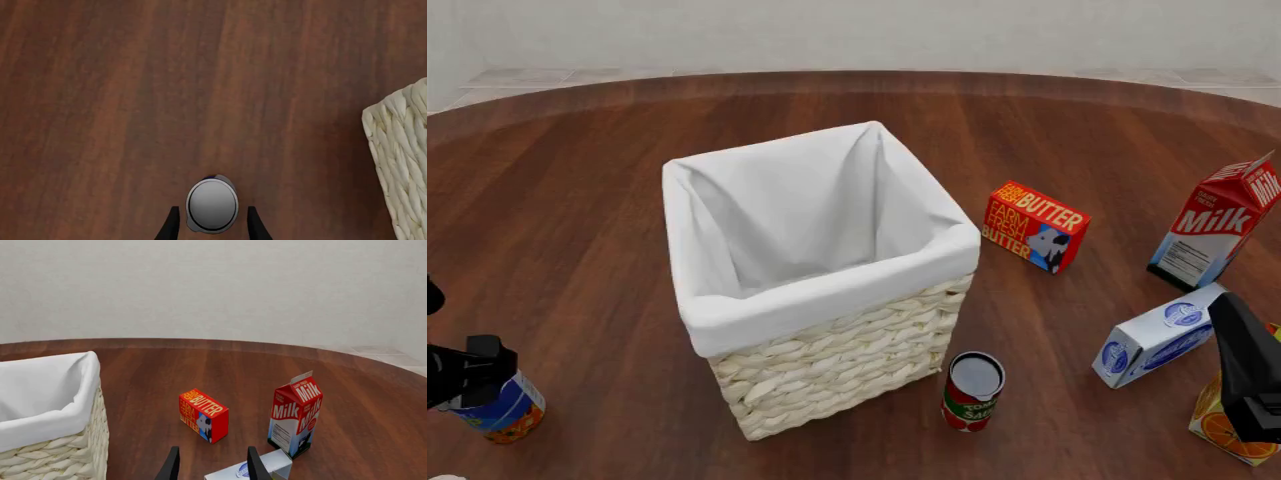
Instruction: Pick up the alphabet soup and the tomato sauce, and put them in the basket.
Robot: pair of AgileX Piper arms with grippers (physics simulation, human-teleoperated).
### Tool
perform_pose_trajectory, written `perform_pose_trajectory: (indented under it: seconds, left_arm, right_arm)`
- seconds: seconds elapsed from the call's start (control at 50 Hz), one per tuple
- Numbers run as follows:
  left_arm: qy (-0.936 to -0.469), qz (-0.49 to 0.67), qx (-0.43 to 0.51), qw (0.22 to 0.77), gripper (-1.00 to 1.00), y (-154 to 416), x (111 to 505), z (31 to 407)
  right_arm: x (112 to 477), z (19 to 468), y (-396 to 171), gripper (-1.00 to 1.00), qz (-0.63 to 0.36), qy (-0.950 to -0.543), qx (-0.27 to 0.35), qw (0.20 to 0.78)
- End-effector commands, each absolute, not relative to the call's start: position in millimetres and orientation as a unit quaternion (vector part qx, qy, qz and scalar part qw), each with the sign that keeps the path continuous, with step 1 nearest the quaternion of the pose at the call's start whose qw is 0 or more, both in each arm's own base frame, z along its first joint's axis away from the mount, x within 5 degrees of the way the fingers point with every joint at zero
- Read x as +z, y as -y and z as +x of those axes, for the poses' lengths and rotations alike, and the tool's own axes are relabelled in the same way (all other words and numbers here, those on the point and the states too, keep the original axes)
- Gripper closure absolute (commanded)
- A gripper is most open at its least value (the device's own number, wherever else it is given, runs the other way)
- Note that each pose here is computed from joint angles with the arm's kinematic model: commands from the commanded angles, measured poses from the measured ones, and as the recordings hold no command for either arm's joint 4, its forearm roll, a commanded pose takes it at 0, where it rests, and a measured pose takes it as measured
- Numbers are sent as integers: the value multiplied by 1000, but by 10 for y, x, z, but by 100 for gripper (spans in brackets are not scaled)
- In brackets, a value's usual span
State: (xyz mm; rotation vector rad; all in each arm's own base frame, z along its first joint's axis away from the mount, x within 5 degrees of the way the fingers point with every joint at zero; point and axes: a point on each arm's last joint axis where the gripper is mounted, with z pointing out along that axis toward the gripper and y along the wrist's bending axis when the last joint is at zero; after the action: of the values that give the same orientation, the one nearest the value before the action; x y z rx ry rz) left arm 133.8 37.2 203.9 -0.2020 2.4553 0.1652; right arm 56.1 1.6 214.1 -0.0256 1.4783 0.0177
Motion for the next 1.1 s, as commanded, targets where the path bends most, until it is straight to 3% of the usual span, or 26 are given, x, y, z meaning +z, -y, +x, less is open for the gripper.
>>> perform_pose_trajectory:
  seconds: [0.02,1.1]
  left_arm:
    - [-940,-75,63,326,-100,-370,1947,1331]
    - [-945,-75,65,313,-100,-391,1681,1350]
  right_arm:
    - [2142,561,-15,-100,-11,-673,9,739]
    - [2142,561,-15,-100,-11,-673,8,739]
